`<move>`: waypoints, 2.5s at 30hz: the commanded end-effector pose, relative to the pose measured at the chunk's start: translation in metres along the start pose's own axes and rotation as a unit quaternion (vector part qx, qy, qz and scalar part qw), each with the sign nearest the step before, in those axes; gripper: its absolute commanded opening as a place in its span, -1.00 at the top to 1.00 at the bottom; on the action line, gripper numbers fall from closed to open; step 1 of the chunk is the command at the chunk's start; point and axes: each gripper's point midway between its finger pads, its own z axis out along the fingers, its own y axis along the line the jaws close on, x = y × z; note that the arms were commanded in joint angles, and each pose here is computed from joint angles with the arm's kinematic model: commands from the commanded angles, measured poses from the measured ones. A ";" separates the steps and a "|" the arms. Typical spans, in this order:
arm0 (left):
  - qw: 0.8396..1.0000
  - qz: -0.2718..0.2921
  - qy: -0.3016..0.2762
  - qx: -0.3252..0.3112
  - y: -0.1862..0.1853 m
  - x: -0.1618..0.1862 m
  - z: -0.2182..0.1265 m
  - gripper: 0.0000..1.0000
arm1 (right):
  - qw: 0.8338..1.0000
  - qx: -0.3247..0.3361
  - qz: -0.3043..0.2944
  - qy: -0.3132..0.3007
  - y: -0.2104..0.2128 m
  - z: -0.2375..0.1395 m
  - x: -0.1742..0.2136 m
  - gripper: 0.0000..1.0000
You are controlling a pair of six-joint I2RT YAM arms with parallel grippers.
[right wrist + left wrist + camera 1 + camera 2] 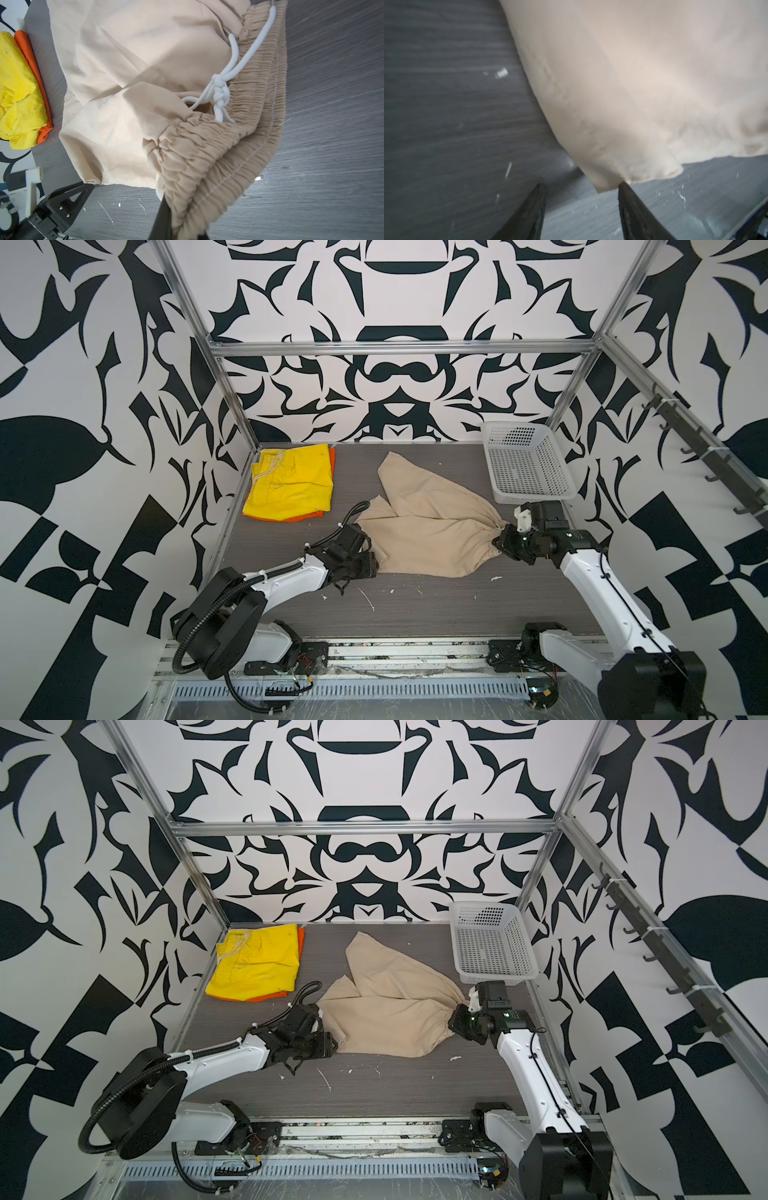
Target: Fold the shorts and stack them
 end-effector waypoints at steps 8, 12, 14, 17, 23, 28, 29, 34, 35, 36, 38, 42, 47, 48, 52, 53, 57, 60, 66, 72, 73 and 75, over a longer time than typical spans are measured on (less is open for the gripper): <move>1.000 0.002 0.019 -0.019 0.016 0.023 -0.014 -0.24 | 0.999 -0.022 -0.017 -0.026 0.016 -0.012 -0.013 0.81; 0.999 0.006 0.020 -0.039 0.021 0.017 0.001 -0.15 | 0.999 -0.023 -0.018 -0.026 0.016 -0.013 -0.013 0.81; 0.998 0.015 0.025 -0.052 0.021 0.012 0.006 -0.08 | 0.999 -0.024 -0.020 -0.028 0.017 -0.014 -0.013 0.81; 0.996 0.026 0.031 -0.074 0.023 0.006 0.011 0.06 | 0.999 -0.024 -0.022 -0.031 0.018 -0.017 -0.014 0.81; 0.993 0.050 0.016 -0.103 0.028 -0.004 0.000 0.53 | 0.999 -0.017 -0.026 -0.039 0.016 -0.020 -0.017 0.82; 0.988 0.084 0.009 -0.130 0.029 -0.021 -0.023 0.73 | 0.997 -0.020 -0.033 -0.064 0.023 -0.031 -0.028 0.95; 0.989 0.093 0.003 -0.119 0.023 -0.027 -0.028 0.74 | 0.997 -0.023 -0.033 -0.070 0.026 -0.035 -0.031 0.97; 0.947 0.207 -0.020 -0.244 0.025 -0.084 -0.083 0.78 | 0.993 -0.093 -0.045 -0.065 0.060 -0.045 -0.037 1.00; 0.933 0.230 -0.018 -0.277 0.029 -0.093 -0.094 0.77 | 0.990 -0.114 -0.049 -0.062 0.068 -0.045 -0.036 1.00; 0.914 0.262 -0.006 -0.310 0.034 -0.101 -0.105 0.77 | 0.988 -0.132 -0.057 -0.056 0.077 -0.044 -0.033 1.00; 0.889 0.311 0.010 -0.337 0.035 -0.111 -0.113 0.77 | 0.985 -0.143 -0.076 -0.052 0.086 -0.042 -0.028 1.00; 0.858 0.402 0.105 -0.302 0.024 -0.090 -0.077 0.76 | 0.993 -0.094 -0.060 -0.028 0.063 -0.025 -0.017 1.00; 0.786 0.506 0.223 -0.276 0.004 -0.038 -0.017 0.69 | 0.998 -0.048 -0.037 0.003 0.034 -0.003 0.001 1.00; 0.775 0.521 0.234 -0.270 -0.002 -0.031 -0.007 0.66 | 0.998 -0.054 -0.033 0.006 0.034 0.000 0.003 1.00; 0.771 0.538 0.239 -0.243 -0.023 -0.024 0.017 0.31 | 0.998 -0.058 -0.029 0.014 0.031 0.004 0.010 1.00; 0.779 0.534 0.230 -0.236 -0.029 -0.026 0.018 0.17 | 0.998 -0.058 -0.029 0.014 0.031 0.004 0.010 1.00; 0.823 0.505 0.175 -0.194 -0.053 -0.035 0.011 -0.25 | 0.997 -0.061 -0.033 0.013 0.033 0.003 0.009 1.00; 0.865 0.453 0.140 -0.162 -0.060 -0.044 -0.001 -0.39 | 0.997 -0.068 -0.034 0.011 0.037 0.002 0.007 1.00; 0.956 0.276 0.068 -0.067 -0.053 -0.063 -0.031 -0.41 | 0.996 -0.078 -0.039 0.005 0.043 -0.001 0.002 1.00; 0.998 0.051 -0.014 0.031 -0.027 -0.083 -0.055 -0.41 | 0.996 -0.085 -0.039 0.006 0.045 0.000 0.001 1.00; 0.999 0.019 -0.022 0.038 -0.019 -0.084 -0.058 -0.41 | 0.995 -0.087 -0.039 0.006 0.046 0.000 0.001 1.00; 0.998 -0.029 -0.034 0.051 -0.008 -0.082 -0.061 -0.41 | 0.995 -0.090 -0.038 0.006 0.047 0.001 0.001 1.00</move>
